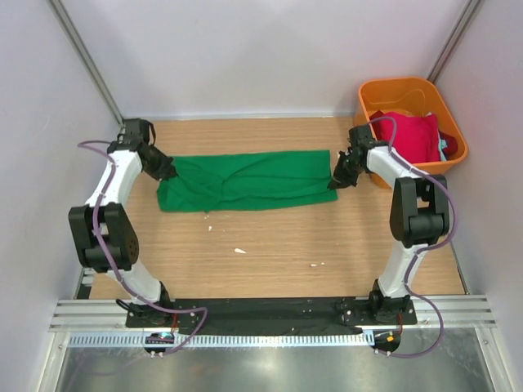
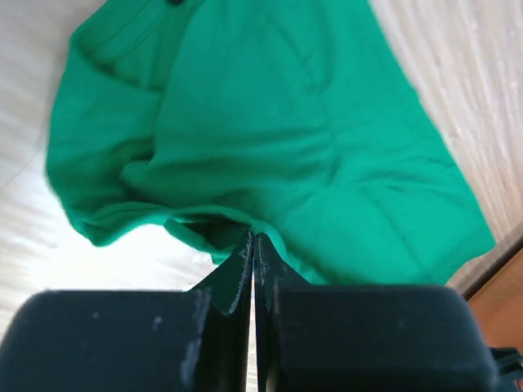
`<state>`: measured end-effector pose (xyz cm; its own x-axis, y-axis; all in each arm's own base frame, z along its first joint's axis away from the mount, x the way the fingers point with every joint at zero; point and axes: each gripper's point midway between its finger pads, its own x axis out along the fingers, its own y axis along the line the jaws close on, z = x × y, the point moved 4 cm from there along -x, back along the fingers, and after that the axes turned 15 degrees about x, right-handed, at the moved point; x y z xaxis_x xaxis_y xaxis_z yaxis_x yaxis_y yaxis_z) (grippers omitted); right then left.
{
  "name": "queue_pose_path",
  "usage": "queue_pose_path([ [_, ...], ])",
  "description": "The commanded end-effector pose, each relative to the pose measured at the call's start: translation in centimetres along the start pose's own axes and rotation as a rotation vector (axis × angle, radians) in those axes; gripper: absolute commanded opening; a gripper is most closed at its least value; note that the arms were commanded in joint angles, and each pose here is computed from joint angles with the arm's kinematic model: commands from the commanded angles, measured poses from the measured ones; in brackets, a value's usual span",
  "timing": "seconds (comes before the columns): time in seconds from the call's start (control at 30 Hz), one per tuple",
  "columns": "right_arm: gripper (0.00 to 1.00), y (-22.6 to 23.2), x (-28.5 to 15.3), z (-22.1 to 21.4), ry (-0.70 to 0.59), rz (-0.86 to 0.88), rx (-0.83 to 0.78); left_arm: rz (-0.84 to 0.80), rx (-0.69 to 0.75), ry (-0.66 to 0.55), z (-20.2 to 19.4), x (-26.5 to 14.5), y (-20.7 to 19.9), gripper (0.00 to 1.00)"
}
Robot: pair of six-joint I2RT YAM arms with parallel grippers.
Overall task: Fold and stack the t-shirts
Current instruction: Fold the tshirt
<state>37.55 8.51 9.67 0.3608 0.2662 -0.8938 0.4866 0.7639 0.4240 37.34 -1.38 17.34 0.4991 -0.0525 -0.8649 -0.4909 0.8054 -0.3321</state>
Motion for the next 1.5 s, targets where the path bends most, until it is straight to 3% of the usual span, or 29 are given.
queue_pose_path([
  [0.0, 0.01, 0.9, 0.1, 1.4, -0.002, -0.009, -0.008, -0.085, 0.044, -0.052, 2.7, -0.5, -2.7, 0.00],
  [0.57, 0.01, 0.7, 1.8, 4.6, 0.002, -0.034, 0.053, -0.100, 0.042, -0.051, 7.1, 3.4, -5.5, 0.00],
  [1.47, 0.05, 2.3, 3.4, 7.3, 0.005, -0.037, 0.054, 0.097, -0.019, -0.010, 7.8, 7.2, -2.6, 0.00],
])
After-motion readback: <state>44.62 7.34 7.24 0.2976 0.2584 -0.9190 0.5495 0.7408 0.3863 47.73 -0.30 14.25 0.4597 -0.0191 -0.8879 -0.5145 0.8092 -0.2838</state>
